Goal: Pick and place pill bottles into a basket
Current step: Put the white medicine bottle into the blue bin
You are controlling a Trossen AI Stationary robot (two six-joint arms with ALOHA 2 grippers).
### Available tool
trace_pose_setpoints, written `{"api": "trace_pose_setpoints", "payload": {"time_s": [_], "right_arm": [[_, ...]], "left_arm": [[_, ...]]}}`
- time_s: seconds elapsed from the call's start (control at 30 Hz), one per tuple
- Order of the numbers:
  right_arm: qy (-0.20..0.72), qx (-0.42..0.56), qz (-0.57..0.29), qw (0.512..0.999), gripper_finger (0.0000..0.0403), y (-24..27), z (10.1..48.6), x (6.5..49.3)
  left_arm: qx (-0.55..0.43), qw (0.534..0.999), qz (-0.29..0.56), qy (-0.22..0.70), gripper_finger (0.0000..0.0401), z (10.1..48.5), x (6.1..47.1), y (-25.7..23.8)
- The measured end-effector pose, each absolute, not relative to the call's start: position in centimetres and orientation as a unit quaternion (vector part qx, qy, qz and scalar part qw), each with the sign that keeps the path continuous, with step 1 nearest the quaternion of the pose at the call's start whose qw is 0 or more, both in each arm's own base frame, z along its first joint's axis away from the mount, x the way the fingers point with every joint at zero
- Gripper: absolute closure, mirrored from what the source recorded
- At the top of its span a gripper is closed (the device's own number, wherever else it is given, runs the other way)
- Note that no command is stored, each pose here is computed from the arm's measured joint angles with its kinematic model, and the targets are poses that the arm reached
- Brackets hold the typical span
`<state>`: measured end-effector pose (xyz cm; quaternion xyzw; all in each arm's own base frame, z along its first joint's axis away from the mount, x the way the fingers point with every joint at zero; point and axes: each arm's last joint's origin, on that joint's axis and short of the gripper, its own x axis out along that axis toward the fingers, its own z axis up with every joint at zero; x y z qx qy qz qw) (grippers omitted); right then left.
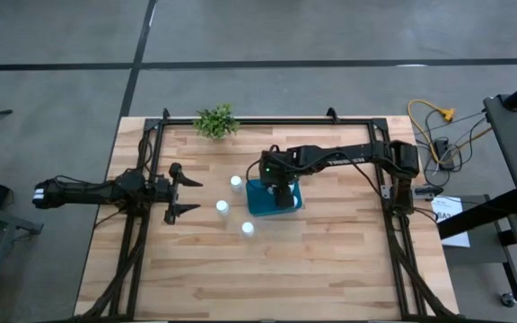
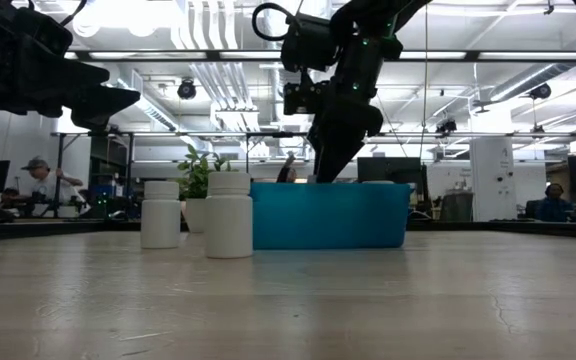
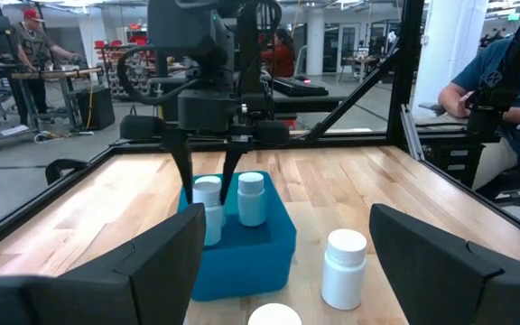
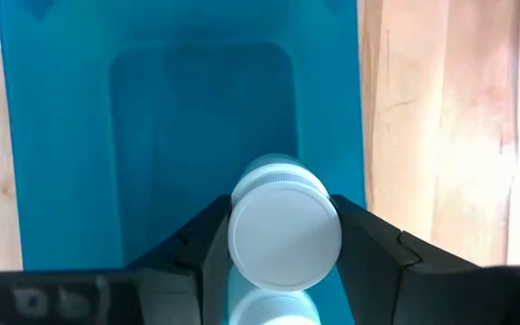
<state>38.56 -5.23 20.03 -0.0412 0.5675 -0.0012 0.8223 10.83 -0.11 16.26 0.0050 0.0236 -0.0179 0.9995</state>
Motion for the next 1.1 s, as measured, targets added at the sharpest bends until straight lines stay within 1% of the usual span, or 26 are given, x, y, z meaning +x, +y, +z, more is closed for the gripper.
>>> {"api": "trace_pose_setpoints", "payload": {"time_s": [0.47, 1.1], "right_arm": [[0.570, -0.041, 0.000, 0.821, 0.0253, -5.25, 20.01, 38.50], [0.569, -0.021, 0.030, 0.822, 0.0253, -6.18, 19.81, 38.21]], "left_arm": [[0.005, 1.000, -0.018, 0.024, 0.0106, 16.26, 10.83, -0.11], [0.005, 1.000, -0.018, 0.024, 0.0106, 16.26, 10.83, -0.11]]}}
